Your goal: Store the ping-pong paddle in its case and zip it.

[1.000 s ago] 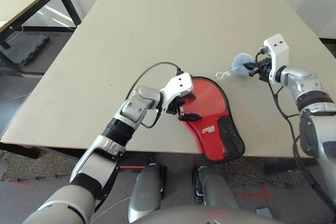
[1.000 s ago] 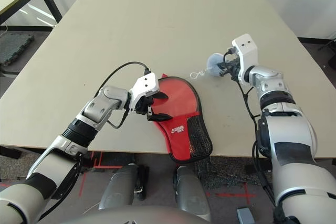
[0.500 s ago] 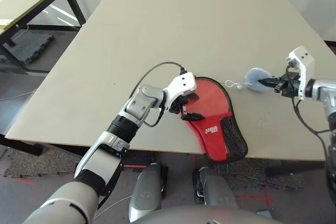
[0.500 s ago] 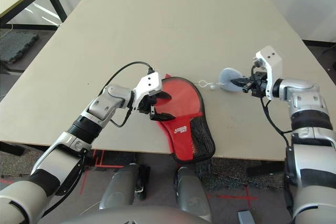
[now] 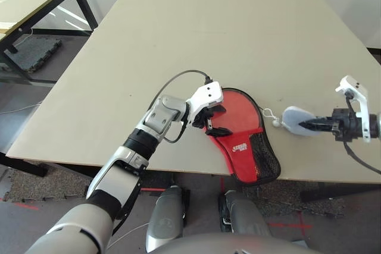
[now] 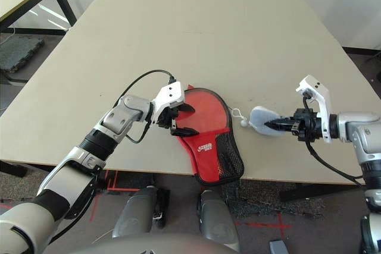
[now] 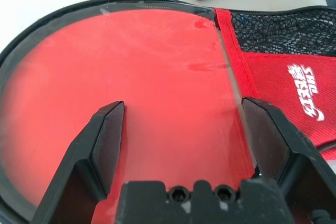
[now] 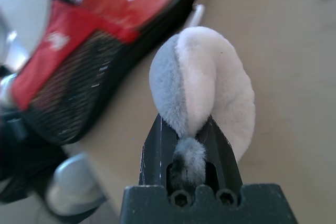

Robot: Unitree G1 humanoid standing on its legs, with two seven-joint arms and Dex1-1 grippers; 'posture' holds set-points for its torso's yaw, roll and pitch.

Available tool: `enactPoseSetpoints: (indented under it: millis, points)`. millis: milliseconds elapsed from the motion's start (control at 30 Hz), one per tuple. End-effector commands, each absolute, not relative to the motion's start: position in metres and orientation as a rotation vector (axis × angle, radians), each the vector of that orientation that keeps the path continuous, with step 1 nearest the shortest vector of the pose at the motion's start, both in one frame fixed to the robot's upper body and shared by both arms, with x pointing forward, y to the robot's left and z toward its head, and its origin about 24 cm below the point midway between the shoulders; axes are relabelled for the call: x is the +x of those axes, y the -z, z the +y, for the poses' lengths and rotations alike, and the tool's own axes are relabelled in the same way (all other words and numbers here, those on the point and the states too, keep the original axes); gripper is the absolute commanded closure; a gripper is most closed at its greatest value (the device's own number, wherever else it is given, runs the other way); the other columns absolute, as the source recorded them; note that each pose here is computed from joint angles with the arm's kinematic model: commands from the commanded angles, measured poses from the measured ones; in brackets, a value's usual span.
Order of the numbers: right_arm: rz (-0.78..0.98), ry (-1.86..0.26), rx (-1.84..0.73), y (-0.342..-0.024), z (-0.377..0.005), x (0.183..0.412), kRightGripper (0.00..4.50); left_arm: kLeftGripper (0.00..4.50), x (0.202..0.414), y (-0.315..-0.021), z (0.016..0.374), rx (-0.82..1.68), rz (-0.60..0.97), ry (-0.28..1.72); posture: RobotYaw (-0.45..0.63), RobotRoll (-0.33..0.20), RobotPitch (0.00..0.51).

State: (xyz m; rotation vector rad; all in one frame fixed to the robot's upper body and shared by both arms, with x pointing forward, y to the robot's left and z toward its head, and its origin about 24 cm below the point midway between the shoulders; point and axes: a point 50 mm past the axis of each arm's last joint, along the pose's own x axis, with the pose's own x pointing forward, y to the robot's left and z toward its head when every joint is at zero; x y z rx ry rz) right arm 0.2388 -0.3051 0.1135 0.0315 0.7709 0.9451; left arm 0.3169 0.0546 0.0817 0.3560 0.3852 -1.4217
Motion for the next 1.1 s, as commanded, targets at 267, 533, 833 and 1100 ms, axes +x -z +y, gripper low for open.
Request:
enactPoseSetpoints:
  millis: [267, 533, 833, 1100]
  points:
    - [0.913, -1.163, 0.132, -0.102, -0.272, 0.214, 4.49, 0.0, 0.313, -0.063, 0.054, 0.364, 0.481, 1.408, -0.01, 0.0, 0.122]
    - [1.031, -1.256, 0.182, -0.099, -0.269, 0.193, 4.49, 0.0, 0.313, -0.062, 0.053, 0.363, 0.481, 1.405, 0.0, 0.0, 0.119]
    - [1.216, -1.205, 0.104, -0.095, -0.292, 0.174, 4.49, 0.0, 0.312, -0.061, 0.05, 0.359, 0.477, 1.409, -0.01, 0.0, 0.111]
    - [1.276, -1.085, 0.084, -0.095, -0.323, 0.17, 4.49, 0.0, 0.311, -0.06, 0.05, 0.362, 0.477, 1.417, -0.02, 0.0, 0.102]
